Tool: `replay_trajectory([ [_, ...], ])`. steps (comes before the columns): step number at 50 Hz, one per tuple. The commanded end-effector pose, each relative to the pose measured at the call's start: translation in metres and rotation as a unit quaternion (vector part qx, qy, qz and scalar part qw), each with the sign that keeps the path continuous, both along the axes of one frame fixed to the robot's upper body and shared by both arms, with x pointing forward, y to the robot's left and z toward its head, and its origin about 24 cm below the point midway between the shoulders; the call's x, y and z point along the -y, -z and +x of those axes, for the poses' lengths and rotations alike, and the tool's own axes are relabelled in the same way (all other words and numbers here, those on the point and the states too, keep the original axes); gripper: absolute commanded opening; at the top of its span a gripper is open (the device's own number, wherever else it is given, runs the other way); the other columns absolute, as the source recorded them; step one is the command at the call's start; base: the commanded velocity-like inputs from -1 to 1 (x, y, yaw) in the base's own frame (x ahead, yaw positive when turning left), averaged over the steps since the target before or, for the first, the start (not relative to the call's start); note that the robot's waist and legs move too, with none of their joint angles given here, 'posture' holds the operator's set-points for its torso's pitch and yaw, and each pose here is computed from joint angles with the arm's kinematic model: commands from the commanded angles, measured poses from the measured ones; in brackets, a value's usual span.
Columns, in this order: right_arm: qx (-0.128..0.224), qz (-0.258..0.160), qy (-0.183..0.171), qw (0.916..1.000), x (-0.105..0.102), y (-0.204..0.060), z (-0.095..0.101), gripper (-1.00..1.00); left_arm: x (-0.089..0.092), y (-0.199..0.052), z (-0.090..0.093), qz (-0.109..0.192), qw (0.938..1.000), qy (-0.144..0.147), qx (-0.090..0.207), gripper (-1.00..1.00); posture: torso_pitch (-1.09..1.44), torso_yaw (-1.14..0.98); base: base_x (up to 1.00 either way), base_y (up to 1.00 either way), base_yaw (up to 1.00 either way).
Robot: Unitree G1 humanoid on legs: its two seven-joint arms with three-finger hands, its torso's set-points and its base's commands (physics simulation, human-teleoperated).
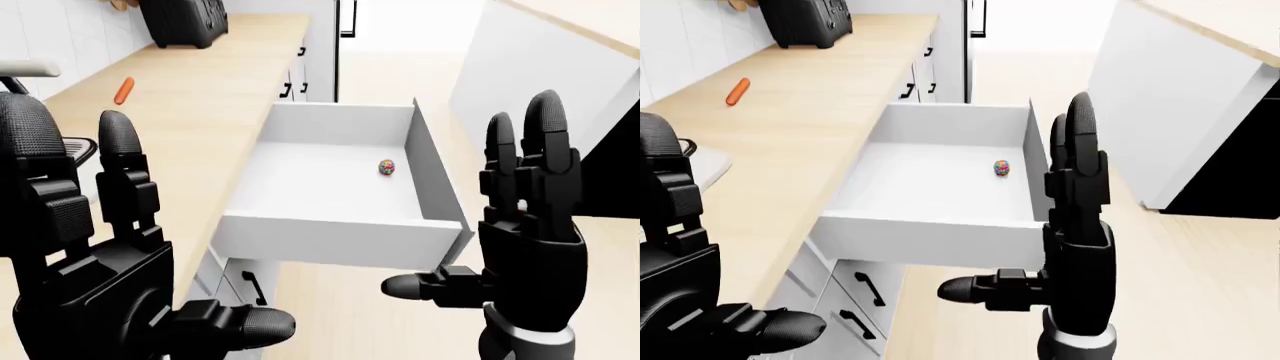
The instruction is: Close the right drawer.
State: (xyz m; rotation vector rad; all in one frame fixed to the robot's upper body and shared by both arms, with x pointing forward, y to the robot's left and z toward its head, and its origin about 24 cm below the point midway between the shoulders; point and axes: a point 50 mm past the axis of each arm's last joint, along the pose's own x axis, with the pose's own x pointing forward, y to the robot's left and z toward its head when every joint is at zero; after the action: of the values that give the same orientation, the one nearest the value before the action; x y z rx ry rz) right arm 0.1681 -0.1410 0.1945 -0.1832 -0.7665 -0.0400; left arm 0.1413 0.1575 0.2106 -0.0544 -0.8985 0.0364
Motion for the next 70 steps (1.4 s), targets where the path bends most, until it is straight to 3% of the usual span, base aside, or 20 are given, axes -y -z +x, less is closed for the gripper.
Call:
replay_trajectory([
  [1, 0.039, 0.001, 0.005, 0.9992, 0.001, -0.013, -0.008, 1.00, 0.002, -0.010, -0.007, 0.001, 0.9994, 0.007, 0.035, 1.00, 0.00, 0.00, 0.31, 0.00, 0.00],
  [43, 0.046, 0.010, 0.002, 0.9989, 0.006, -0.009, -0.009, 1.00, 0.002, -0.009, -0.006, 0.002, 0.9994, 0.005, 0.034, 1.00, 0.00, 0.00, 0.09, 0.00, 0.00],
  [51, 0.056, 0.000, 0.025, 0.9981, 0.014, -0.031, -0.013, 1.00, 0.002, -0.009, -0.006, 0.001, 0.9995, 0.004, 0.033, 1.00, 0.00, 0.00, 0.00, 0.00, 0.00],
  [70, 0.058, -0.036, 0.089, 0.9937, 0.050, -0.037, -0.015, 1.00, 0.002, -0.009, -0.006, 0.003, 0.9994, 0.003, 0.033, 1.00, 0.00, 0.00, 0.00, 0.00, 0.00],
])
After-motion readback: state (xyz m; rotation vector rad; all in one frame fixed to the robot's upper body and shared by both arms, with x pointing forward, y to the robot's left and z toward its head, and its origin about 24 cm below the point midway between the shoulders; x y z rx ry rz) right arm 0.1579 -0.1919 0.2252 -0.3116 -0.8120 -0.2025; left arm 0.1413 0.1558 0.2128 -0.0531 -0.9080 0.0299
